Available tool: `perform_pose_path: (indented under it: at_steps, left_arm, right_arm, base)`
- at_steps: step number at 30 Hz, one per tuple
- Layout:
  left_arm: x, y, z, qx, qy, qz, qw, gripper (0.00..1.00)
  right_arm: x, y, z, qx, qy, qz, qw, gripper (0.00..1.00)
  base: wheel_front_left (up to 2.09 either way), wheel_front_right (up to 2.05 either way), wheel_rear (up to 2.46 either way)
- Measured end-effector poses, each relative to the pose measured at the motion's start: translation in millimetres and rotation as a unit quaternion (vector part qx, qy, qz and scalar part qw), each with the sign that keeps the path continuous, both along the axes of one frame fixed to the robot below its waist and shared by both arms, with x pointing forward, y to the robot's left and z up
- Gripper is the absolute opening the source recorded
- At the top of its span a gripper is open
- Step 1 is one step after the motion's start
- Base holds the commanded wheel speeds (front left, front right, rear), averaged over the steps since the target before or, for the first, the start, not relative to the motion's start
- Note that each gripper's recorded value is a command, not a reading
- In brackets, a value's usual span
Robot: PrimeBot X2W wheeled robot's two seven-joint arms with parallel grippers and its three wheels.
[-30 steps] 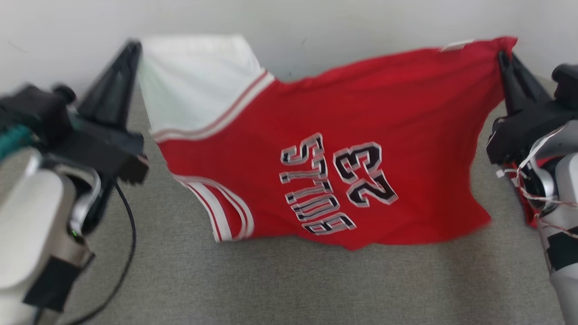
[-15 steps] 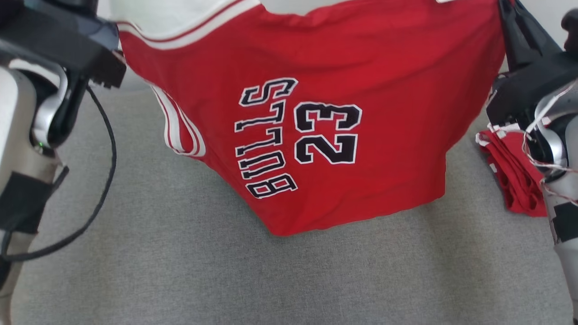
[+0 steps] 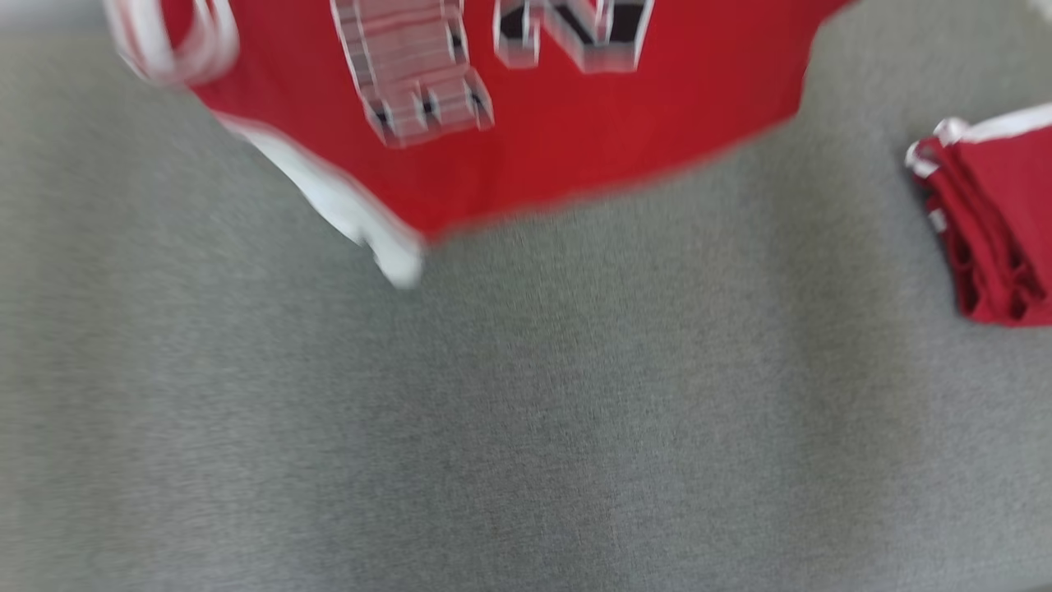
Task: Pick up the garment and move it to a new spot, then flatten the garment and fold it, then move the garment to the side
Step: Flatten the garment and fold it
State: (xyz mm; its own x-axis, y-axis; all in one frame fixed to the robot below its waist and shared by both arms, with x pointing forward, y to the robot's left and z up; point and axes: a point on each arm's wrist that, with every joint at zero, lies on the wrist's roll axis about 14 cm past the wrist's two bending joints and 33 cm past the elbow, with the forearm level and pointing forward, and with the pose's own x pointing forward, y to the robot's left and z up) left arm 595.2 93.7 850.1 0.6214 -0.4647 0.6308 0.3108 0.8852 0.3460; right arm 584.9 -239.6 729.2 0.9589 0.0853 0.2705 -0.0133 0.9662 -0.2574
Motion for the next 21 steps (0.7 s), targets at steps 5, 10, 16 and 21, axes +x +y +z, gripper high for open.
perform_pose_path:
  at_steps: [5, 10, 16, 21]
  left_arm:
    - [17, 12, 22, -0.034, -0.091, 0.019, 0.995, 0.0]
    - [28, 20, 24, -0.08, -0.151, 0.021, 0.985, 0.0]
    - [15, 11, 11, -0.101, -0.218, -0.016, 0.97, 0.0]
    - [52, 5, -66, -0.112, -0.15, -0.033, 0.982, 0.0]
  right_arm:
    - [32, -1, 3, 0.038, -0.057, -0.003, 0.998, 0.0]
    - [52, 3, 6, 0.026, -0.14, -0.011, 0.99, 0.0]
    - [68, 3, -27, -0.039, -0.167, -0.034, 0.985, 0.0]
    - [77, 18, -80, -0.078, -0.136, -0.017, 0.988, 0.0]
  base:
    - [0.0, 0.0, 0.0]
    - [0.0, 0.0, 0.0]
    - [0.0, 0.0, 0.0]
    - [0.0, 0.0, 0.0]
